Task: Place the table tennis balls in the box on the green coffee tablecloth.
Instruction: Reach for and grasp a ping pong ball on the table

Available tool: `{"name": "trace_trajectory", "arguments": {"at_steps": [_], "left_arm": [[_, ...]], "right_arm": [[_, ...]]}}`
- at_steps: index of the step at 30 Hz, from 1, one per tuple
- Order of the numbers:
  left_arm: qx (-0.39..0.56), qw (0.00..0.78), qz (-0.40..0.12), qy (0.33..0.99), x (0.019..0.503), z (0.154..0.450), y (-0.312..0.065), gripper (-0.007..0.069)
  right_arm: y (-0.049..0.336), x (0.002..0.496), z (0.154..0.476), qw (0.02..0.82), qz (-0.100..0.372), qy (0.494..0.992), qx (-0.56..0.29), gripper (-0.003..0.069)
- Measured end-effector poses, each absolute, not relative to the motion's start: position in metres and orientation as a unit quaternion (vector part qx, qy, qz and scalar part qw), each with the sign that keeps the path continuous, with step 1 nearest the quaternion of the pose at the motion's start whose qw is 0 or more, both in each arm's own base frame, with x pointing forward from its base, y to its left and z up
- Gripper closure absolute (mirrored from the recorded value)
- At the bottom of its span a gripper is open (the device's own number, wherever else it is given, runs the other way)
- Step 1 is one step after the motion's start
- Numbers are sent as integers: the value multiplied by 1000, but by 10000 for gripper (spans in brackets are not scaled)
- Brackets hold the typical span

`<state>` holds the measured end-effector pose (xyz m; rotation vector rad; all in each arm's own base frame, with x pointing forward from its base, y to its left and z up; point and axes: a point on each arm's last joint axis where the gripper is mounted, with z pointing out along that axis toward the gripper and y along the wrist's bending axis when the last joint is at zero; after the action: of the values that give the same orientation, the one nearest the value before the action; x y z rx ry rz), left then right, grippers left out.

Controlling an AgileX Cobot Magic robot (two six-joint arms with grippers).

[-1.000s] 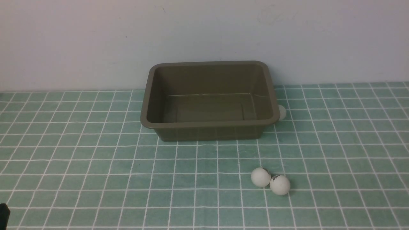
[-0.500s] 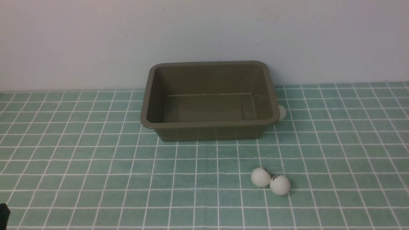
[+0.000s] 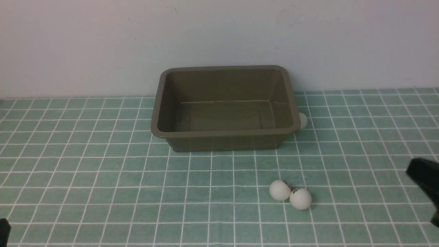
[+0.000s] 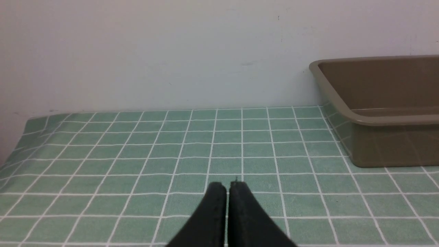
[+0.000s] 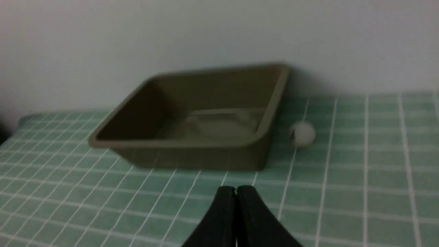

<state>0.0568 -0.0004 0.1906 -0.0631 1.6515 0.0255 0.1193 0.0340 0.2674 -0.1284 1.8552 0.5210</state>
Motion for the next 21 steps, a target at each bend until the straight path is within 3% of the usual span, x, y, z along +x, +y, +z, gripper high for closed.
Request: {"name": "trace_trajectory", "arguments": {"at_steps": [7, 11, 15, 16, 21], "left_arm": [[-28, 678, 11, 735, 57, 191, 0, 629], [-28, 678, 11, 735, 57, 191, 0, 629], [-28, 678, 11, 735, 57, 191, 0, 629], [-28, 678, 11, 735, 57, 191, 0, 629], [-28, 678, 11, 735, 57, 191, 0, 629]], "right_arm": [[40, 146, 256, 479, 276, 831, -64, 673], [40, 155, 277, 517, 243, 812, -124, 672], [29, 169, 317, 608, 88, 756, -226, 672], [22, 173, 331, 632, 7, 733, -250, 672], [-7, 180, 346, 652, -143, 725, -168, 672]]}}
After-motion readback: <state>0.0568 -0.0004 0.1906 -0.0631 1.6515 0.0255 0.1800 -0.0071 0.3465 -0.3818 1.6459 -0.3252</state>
